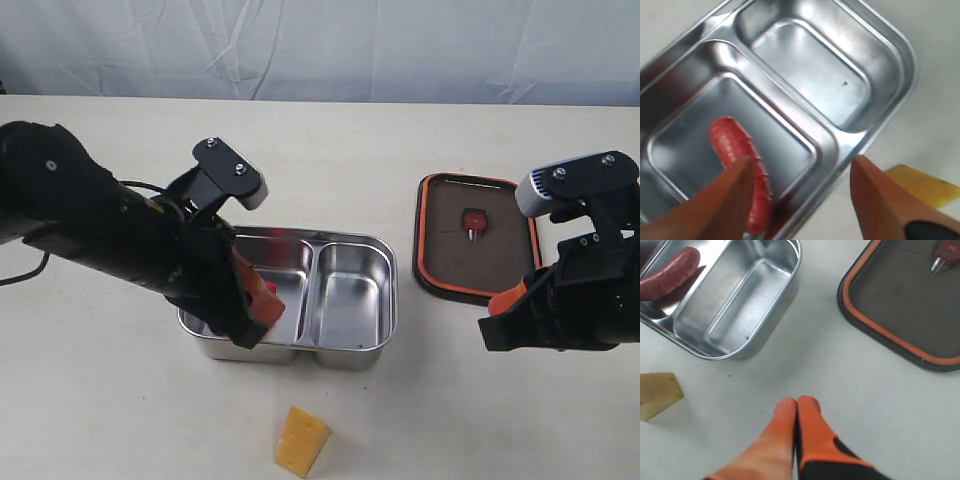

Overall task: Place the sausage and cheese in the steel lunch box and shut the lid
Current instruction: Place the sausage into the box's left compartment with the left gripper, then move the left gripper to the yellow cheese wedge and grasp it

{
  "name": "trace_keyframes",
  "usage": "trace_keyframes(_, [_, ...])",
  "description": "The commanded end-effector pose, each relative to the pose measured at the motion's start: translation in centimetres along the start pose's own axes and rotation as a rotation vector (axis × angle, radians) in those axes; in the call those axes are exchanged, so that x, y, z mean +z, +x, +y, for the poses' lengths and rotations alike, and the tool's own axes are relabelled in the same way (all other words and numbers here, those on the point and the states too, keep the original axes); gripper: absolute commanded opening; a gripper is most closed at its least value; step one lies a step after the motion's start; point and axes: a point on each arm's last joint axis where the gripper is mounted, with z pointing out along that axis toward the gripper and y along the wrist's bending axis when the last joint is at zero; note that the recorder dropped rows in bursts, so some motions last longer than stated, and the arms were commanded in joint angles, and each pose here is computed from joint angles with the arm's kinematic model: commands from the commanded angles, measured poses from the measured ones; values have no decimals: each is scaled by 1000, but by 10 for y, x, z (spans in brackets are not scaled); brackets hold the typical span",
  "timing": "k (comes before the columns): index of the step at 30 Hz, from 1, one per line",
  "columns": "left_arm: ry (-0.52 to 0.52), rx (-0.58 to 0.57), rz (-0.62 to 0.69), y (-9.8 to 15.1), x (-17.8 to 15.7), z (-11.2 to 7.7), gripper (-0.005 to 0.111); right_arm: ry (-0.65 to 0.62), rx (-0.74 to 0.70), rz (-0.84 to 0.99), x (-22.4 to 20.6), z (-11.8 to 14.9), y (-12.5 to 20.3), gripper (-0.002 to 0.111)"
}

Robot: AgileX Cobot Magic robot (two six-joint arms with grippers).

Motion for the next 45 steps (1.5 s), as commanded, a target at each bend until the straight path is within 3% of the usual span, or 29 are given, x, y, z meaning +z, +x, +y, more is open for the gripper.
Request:
trace_keyframes(1, [134, -47, 46, 2, -17, -16, 55, 6, -11, -5, -1, 0, 1, 0])
trace_keyframes(5, [261, -139, 151, 10, -22, -29, 55, 6, -11, -5, -1, 0, 1, 0])
trace_keyframes(10, [278, -207, 152, 9, -22, -30, 55, 2, 0, -6, -1, 0, 1, 0])
trace_keyframes(15, [290, -206, 151, 9, -21, -34, 55, 0, 4, -7, -1, 0, 1, 0])
trace_keyframes(20, [319, -145, 164, 8, -17, -55, 55, 0, 4, -7, -1, 0, 1, 0])
trace_keyframes(31, [133, -129, 206, 11, -8, -64, 55, 0, 4, -7, -1, 0, 1, 0])
trace_keyframes(45, [141, -223, 271, 18, 21, -60, 55, 0, 7, -7, -1, 0, 1, 0])
